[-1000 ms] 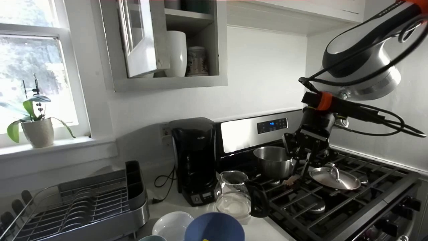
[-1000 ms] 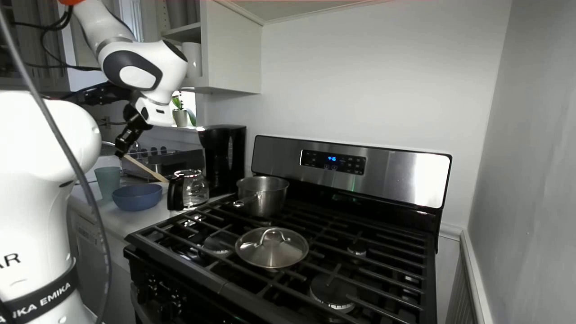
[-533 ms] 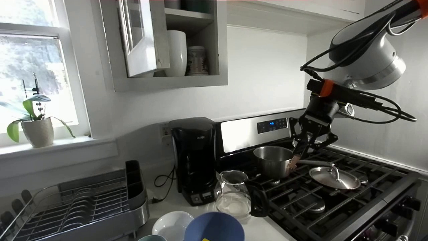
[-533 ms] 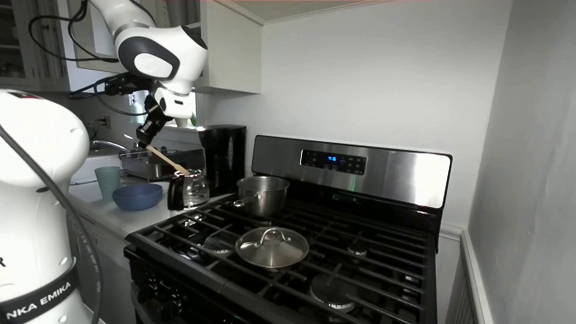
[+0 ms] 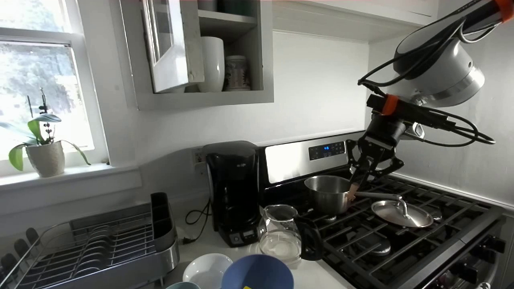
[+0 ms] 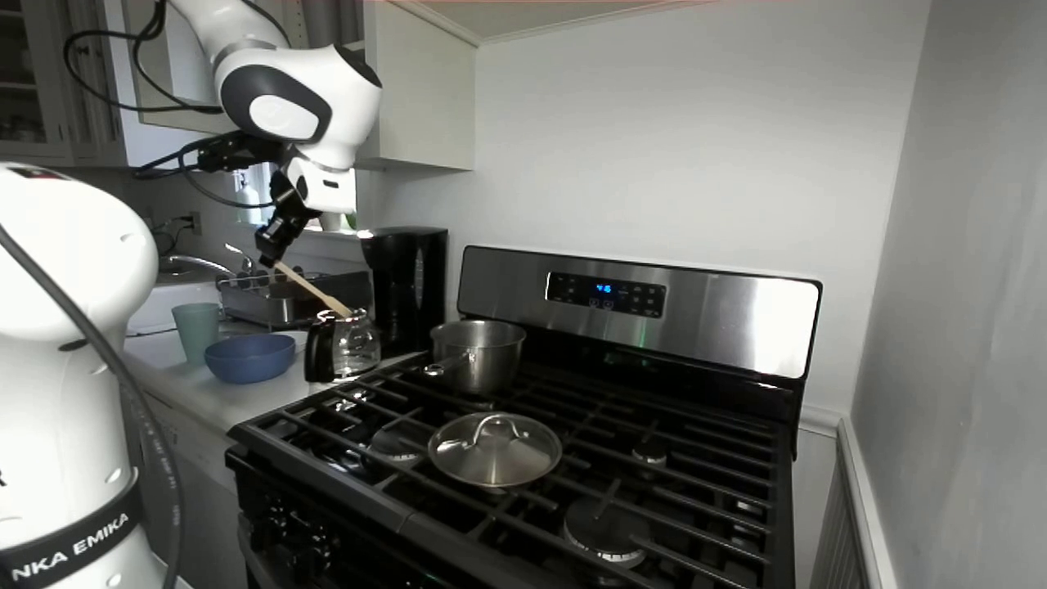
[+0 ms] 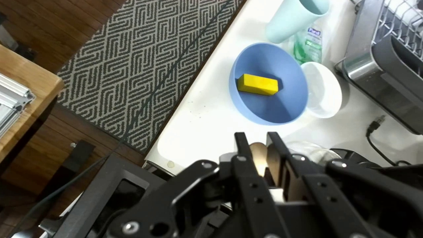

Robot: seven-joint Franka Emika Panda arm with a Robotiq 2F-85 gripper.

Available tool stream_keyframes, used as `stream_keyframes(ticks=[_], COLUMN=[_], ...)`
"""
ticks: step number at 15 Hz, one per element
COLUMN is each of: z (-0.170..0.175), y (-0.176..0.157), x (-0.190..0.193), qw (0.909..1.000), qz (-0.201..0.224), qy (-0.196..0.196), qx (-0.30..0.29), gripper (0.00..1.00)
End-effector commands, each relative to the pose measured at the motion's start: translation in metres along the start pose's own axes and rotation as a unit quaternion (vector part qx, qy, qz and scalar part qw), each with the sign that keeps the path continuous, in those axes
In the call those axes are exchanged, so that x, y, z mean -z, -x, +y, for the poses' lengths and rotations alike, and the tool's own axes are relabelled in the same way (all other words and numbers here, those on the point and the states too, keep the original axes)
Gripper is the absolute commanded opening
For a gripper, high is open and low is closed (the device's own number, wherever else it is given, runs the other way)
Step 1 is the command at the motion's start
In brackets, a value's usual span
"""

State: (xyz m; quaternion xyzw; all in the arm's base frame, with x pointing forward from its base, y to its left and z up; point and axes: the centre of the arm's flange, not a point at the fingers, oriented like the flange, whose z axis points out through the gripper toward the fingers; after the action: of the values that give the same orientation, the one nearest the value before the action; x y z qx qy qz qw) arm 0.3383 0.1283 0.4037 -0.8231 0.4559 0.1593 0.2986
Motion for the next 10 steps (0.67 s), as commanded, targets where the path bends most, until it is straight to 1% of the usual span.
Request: stream_keyframes(ticks=[1, 2, 6, 8, 9, 10], z=[-0.023, -0.027, -0.033, -0.033, -0.034, -0.035], y=[-0.022, -0.030, -0.068, -0.086, -0.098, -0.107], x=[0.042, 0.054, 0.085, 0.092, 0.092, 0.091], qw=[0.9985, 0.9975, 0.9916, 0.9880, 0.9850, 0.9823], qz=[-0.029, -0.042, -0.067, -0.086, -0.104, -0.112], qy=[-0.038, -0.046, -0.081, -0.099, -0.107, -0.118], qx=[-0.025, -0.034, -0.076, -0.082, -0.087, -0.093], gripper=[0.05, 0.05, 0.05, 0.05, 0.05, 0.05])
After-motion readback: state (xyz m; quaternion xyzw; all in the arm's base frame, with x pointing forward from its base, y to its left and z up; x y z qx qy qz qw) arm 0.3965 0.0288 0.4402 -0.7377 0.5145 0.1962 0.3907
